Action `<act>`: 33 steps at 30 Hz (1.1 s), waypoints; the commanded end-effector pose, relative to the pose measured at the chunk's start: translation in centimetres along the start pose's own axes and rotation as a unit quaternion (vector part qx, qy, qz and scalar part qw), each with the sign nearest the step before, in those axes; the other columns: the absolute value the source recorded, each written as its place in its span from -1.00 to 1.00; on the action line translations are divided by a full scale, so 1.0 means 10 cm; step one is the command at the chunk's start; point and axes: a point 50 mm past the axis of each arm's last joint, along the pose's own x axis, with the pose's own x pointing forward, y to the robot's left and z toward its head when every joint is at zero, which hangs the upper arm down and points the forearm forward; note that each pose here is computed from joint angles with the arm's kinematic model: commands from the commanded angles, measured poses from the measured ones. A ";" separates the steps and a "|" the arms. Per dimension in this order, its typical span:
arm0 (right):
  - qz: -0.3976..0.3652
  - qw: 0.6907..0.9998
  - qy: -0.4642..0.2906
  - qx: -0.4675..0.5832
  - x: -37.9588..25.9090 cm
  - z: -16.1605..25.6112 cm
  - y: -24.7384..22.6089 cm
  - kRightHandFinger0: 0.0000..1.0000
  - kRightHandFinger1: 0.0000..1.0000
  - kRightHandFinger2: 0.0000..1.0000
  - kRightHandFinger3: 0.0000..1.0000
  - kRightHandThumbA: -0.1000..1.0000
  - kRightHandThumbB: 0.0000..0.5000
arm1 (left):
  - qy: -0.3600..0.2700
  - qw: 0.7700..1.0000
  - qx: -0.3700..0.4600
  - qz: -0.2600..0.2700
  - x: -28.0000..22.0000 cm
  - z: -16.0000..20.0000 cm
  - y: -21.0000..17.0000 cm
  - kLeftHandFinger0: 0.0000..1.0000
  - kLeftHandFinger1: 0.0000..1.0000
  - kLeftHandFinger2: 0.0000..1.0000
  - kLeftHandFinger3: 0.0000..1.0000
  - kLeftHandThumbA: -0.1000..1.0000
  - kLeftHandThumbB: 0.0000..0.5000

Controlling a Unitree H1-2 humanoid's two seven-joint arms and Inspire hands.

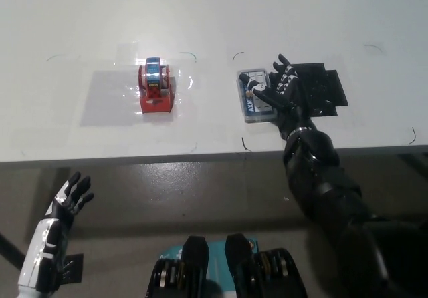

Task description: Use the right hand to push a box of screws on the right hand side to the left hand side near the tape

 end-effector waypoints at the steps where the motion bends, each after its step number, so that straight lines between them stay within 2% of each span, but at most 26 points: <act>1: 0.042 0.999 0.006 0.008 0.00 0.03 0.44 1.00 1.00 1.00 1.00 1.00 -0.29 | -0.038 0.999 0.014 -0.008 0.06 0.12 0.06 1.00 1.00 1.00 1.00 1.00 -0.64; 11: 0.060 0.998 0.006 -0.004 -0.02 0.05 0.68 1.00 1.00 1.00 1.00 1.00 -0.22 | -0.044 0.999 0.011 -0.008 0.09 0.16 0.07 1.00 1.00 1.00 1.00 1.00 -0.65; 14: 0.062 0.998 0.005 0.001 -0.03 0.05 0.74 1.00 1.00 1.00 1.00 1.00 -0.23 | -0.050 0.999 0.008 -0.011 0.10 0.17 0.07 1.00 1.00 1.00 1.00 1.00 -0.74; 22: 0.068 0.997 0.016 0.013 -0.07 0.01 0.90 1.00 1.00 1.00 1.00 1.00 -0.05 | -0.058 0.998 -0.007 -0.008 0.13 0.20 0.07 1.00 1.00 1.00 1.00 1.00 -0.68; 27: 0.067 0.997 0.016 0.022 -0.08 0.00 0.97 1.00 1.00 1.00 1.00 1.00 -0.06 | -0.066 0.998 -0.015 -0.011 0.14 0.22 0.07 1.00 1.00 1.00 1.00 1.00 -0.74; 33: 0.033 0.996 0.026 0.075 -0.09 0.03 1.07 1.00 1.00 1.00 1.00 1.00 -0.09 | -0.072 0.997 -0.009 -0.009 0.17 0.25 0.09 1.00 1.00 1.00 1.00 1.00 -0.80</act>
